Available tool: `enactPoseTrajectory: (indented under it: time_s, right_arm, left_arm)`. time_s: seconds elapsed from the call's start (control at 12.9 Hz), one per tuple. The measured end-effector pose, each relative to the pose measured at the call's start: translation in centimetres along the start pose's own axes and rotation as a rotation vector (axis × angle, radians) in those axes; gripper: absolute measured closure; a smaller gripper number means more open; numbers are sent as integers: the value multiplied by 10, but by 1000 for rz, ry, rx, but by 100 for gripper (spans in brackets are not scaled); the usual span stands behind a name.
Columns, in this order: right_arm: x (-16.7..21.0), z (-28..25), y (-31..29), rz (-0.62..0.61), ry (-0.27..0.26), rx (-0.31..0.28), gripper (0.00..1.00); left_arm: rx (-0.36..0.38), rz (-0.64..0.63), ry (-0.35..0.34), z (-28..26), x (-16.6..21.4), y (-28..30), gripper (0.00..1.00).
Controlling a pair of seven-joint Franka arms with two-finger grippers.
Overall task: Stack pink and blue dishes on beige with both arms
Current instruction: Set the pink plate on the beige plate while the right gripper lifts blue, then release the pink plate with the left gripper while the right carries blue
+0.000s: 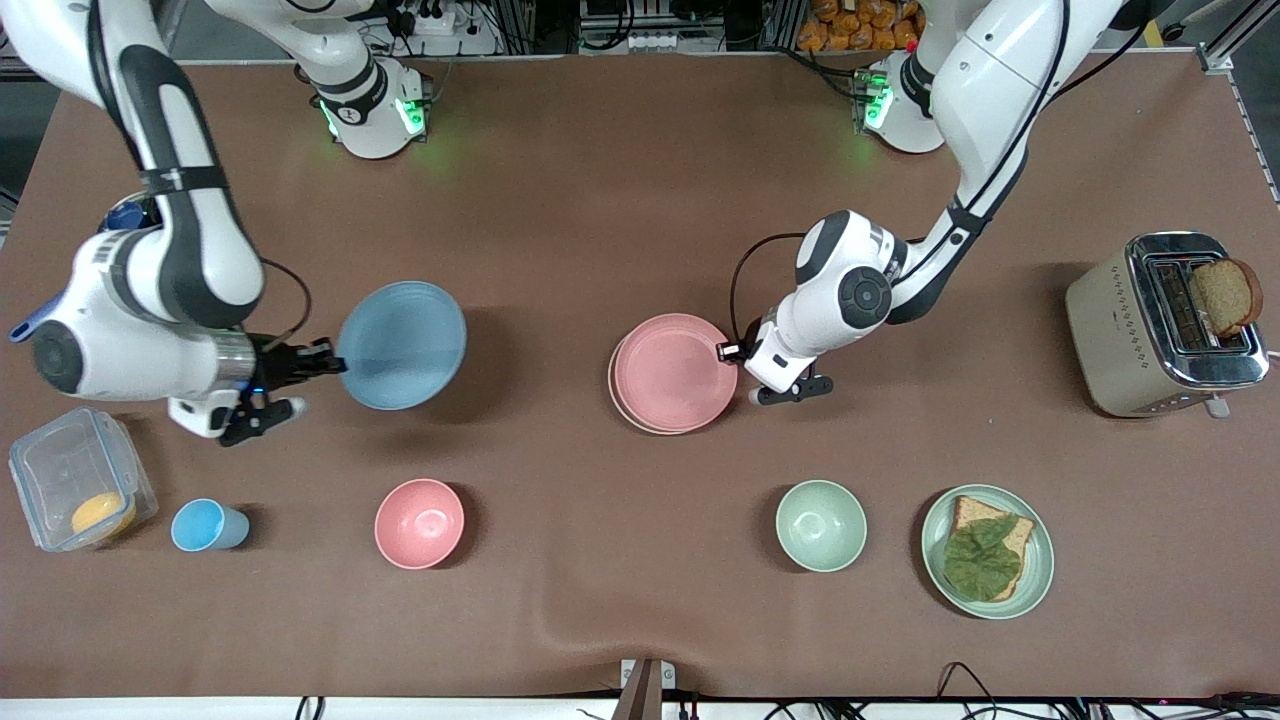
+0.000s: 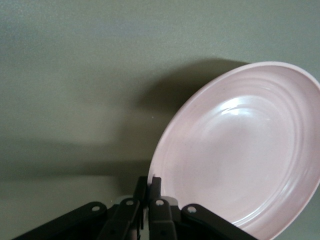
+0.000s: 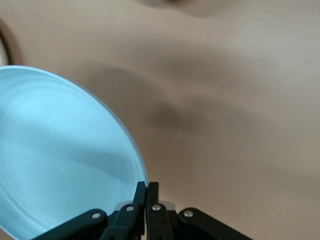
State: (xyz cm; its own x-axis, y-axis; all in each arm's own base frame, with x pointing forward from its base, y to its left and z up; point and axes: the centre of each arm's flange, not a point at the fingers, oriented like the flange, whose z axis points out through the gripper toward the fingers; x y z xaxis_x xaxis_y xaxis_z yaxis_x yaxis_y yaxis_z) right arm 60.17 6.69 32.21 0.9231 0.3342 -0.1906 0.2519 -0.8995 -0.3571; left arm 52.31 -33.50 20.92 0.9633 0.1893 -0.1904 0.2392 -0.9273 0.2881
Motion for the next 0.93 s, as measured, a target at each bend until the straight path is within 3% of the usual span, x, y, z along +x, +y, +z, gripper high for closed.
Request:
enactPoseTrajectory:
  time_s: [0.15, 0.46, 0.7, 0.77, 0.93]
  right_arm:
    - [18, 21, -62, 34, 10, 1, 97]
    - [40, 70, -170, 120, 65, -51, 97]
    - [41, 76, -173, 147, 66, -57, 97]
    - [41, 74, -167, 157, 69, -57, 97]
    - [41, 73, -164, 165, 70, -58, 97]
  left_arm:
    - [-1, 2, -1, 1, 0, 1, 95]
    - [0, 0, -10, 7, -1, 1, 95]
    - [-4, 0, -12, 9, -1, 4, 95]
    - [-5, -1, -11, 9, -1, 5, 89]
    - [-4, 6, -2, 7, 2, 6, 66]
